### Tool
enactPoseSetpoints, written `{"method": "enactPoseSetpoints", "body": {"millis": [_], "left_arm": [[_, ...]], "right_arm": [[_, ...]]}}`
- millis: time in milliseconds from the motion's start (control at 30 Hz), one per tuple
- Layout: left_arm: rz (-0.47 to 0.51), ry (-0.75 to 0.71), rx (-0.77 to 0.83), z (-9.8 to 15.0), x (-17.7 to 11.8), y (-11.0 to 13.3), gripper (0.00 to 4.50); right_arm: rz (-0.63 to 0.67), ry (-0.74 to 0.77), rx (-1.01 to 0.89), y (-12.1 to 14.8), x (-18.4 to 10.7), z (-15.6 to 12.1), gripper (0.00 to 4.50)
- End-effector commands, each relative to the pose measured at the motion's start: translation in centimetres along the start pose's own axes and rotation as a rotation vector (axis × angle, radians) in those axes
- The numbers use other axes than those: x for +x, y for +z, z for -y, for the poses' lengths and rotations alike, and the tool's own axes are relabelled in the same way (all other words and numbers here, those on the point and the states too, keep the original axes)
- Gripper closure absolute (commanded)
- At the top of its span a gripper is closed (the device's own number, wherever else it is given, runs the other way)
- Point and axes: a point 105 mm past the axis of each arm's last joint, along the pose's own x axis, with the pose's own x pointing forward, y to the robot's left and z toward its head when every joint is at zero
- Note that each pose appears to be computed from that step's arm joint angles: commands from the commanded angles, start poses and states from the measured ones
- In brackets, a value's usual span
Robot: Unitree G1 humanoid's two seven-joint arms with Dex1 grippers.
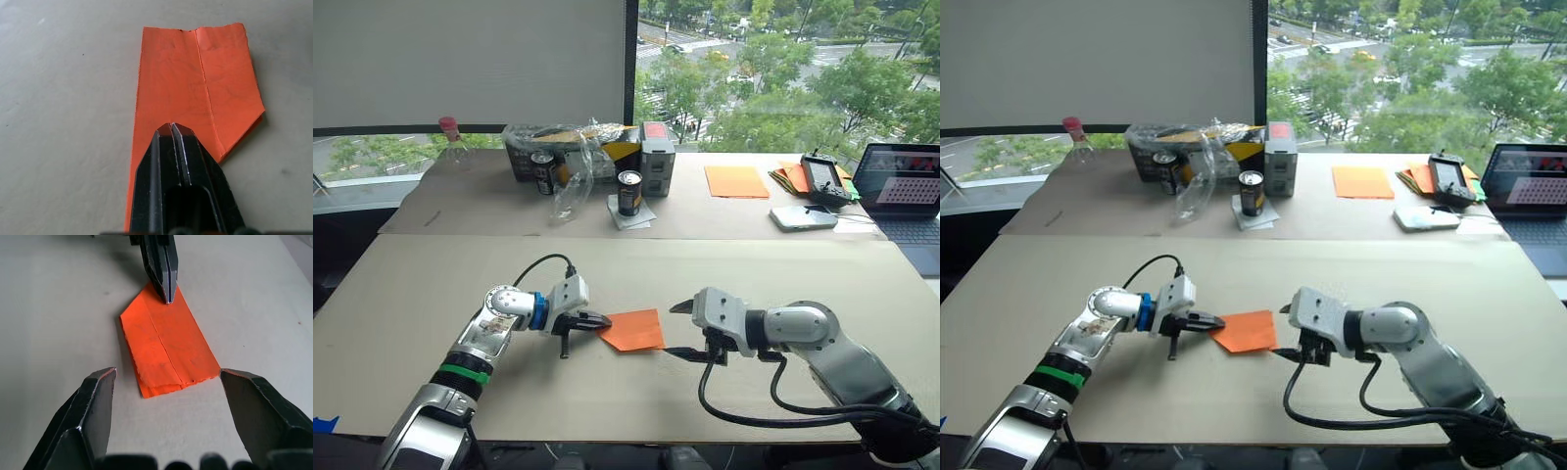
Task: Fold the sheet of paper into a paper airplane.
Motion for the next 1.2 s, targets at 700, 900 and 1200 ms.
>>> {"method": "enactPoseSetpoints", "body": {"millis": [700,900,1200], "left_arm": [[-0.097,-0.021,0.014,-0.1,-0.4,-1.4,4.48],[-0.103,-0.028,0.020,-0.1,-0.4,-1.5,4.48],[-0.101,-0.038,0.026,-0.2,-0.3,-1.2,4.48]], "right_arm": [[0.109,-0.036,-0.333,0.8,1.5,1.2,0.77],[0.090,-0.008,-0.399,0.4,1.5,0.9,0.77],[0.107,-0.048,-0.425,0.8,1.9,1.6,0.77]]}}
